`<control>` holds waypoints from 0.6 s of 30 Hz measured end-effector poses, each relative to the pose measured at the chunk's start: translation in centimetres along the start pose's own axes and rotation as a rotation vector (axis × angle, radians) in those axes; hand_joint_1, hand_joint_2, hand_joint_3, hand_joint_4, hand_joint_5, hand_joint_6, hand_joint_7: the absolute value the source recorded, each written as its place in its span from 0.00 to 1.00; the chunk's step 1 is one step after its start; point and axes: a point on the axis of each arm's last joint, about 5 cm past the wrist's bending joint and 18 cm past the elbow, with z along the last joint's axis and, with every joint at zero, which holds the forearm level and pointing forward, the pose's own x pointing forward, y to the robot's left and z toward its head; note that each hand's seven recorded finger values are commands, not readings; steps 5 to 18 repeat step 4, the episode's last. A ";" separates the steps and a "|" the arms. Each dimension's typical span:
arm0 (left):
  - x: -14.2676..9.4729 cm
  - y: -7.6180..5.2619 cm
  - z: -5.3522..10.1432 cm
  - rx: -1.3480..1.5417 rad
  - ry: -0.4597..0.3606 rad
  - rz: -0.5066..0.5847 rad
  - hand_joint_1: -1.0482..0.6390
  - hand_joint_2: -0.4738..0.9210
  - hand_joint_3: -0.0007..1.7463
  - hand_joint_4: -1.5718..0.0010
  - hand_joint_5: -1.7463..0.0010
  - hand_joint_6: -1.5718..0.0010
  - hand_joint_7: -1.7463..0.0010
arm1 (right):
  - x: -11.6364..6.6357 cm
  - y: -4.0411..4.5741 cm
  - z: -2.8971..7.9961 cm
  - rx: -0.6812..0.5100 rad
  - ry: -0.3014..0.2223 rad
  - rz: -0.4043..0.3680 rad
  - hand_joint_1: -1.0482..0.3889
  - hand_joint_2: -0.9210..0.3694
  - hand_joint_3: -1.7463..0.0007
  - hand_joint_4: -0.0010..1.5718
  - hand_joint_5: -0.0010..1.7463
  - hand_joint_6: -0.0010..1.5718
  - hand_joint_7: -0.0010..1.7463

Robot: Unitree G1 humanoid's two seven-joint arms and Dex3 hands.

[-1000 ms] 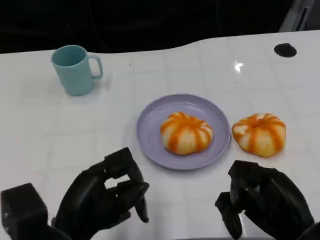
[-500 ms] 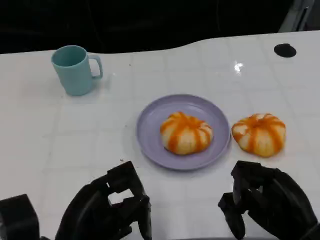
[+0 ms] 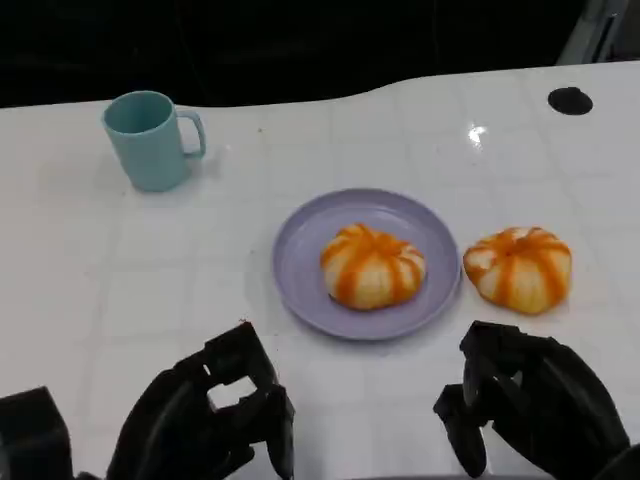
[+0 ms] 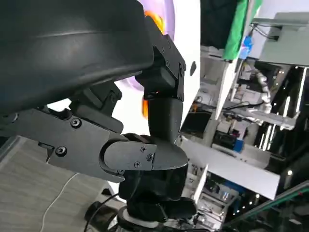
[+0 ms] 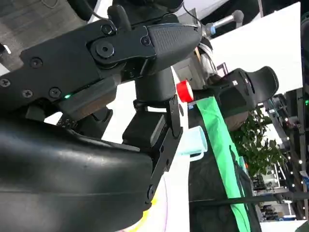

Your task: Grasp the bread from the table and place it into the plate.

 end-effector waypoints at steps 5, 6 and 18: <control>0.0 0.1 -0.1 0.005 0.001 0.001 0.26 1.00 0.20 0.41 0.00 0.55 0.00 | 0.1 -0.06 0.0 -0.004 -0.005 0.003 0.06 0.00 0.81 0.76 0.94 0.65 0.86; 0.0 0.1 -0.1 0.005 0.001 0.001 0.26 1.00 0.20 0.41 0.00 0.55 0.00 | 0.1 -0.06 0.0 -0.004 -0.005 0.003 0.06 0.00 0.81 0.76 0.94 0.65 0.86; 0.0 0.1 -0.1 0.005 0.001 0.001 0.26 1.00 0.20 0.41 0.00 0.55 0.00 | 0.1 -0.06 0.0 -0.004 -0.005 0.003 0.06 0.00 0.81 0.76 0.94 0.65 0.86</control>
